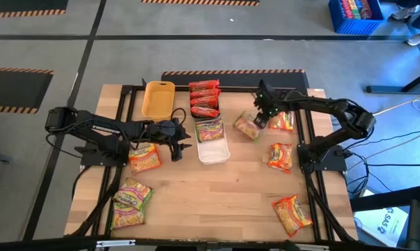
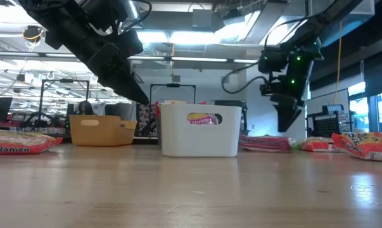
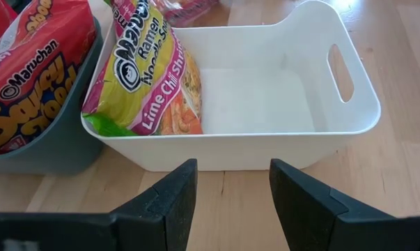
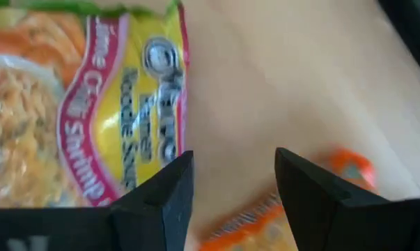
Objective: Sort Maruchan noodles
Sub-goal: Put the top green noodle pack into the white bin
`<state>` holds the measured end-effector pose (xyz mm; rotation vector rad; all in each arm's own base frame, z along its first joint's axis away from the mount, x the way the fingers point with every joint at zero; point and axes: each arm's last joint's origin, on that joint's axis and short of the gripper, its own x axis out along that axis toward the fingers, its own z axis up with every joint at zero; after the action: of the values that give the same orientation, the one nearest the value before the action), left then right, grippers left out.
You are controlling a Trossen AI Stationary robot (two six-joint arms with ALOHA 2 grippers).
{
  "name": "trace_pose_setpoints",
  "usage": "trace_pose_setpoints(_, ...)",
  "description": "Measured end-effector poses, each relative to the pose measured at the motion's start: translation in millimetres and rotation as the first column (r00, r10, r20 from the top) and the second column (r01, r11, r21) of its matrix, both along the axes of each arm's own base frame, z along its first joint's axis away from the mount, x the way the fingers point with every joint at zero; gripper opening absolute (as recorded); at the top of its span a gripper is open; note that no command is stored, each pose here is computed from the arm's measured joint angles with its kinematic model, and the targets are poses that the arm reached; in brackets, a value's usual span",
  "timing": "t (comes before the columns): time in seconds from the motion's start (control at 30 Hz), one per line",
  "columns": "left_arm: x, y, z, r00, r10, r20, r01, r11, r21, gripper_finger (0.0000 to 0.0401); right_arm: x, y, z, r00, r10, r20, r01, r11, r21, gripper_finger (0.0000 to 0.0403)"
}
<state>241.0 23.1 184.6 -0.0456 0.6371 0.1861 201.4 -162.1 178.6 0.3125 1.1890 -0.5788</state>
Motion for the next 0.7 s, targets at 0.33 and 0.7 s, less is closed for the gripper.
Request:
trace_pose_setpoints(0.33,0,0,0,1.0,0.0,0.0,0.0,1.0,0.0,0.0174,32,28,4,0.965,0.197,0.174,-0.204,0.979,0.026,0.0181)
trace_pose_setpoints(0.7,0,0,0,1.0,0.001,0.0,-0.001,1.0,-0.001,0.0174,36,66,-20,0.959,0.257,0.121,-0.258,0.966,-0.009,0.0181)
